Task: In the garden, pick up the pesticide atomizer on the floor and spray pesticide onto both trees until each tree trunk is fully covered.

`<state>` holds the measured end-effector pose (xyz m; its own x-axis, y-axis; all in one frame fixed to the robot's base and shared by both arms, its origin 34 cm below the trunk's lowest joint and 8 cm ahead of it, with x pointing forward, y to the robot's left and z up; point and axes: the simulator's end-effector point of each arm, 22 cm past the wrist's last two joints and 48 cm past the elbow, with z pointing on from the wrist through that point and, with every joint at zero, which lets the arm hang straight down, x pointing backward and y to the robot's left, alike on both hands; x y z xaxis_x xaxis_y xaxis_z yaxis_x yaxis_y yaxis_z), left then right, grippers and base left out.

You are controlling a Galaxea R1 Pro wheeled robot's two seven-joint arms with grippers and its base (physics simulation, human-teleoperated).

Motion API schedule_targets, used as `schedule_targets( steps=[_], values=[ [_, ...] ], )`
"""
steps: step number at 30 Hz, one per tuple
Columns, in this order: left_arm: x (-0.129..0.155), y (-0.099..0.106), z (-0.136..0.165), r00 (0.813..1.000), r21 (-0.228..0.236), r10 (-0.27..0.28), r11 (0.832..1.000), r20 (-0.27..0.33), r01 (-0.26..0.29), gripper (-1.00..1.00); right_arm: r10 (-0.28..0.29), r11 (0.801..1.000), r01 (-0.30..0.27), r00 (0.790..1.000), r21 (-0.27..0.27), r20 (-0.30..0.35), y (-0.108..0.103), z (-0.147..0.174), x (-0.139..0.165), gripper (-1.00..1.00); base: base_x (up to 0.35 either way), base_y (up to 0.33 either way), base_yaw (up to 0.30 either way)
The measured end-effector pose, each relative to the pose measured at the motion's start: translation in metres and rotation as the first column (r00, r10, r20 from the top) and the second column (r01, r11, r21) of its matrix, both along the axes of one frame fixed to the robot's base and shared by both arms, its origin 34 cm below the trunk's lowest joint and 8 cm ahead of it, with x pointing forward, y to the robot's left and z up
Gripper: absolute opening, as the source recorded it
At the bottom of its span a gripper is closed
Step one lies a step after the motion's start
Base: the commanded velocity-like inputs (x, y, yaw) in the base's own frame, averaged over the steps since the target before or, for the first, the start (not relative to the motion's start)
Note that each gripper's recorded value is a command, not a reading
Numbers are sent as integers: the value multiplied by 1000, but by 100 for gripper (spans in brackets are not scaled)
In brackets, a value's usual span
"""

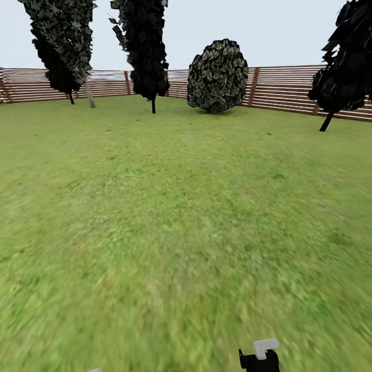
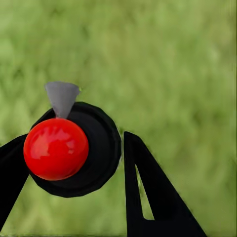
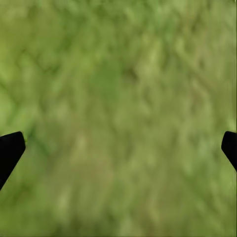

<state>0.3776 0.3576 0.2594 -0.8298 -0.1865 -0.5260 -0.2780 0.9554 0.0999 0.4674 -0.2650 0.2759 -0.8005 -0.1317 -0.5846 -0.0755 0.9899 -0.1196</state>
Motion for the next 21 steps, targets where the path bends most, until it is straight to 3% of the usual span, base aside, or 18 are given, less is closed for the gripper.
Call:
schedule_targets(
  steps=[16, 21],
  values=[
    [-4, 0, -3, 1000, 0, 2, 1000, -11, -2, -100, 0, 1000, 0, 1000, 0, -10, 0, -4, -3, 100, -1, 0, 280],
    [-5, 0, -4, 1000, 0, 4, 1000, -15, -4, -100, 0, 1000, 0, 1000, 0, -14, 0, -5, -5, 100, -147, 156, 280]
  ],
)
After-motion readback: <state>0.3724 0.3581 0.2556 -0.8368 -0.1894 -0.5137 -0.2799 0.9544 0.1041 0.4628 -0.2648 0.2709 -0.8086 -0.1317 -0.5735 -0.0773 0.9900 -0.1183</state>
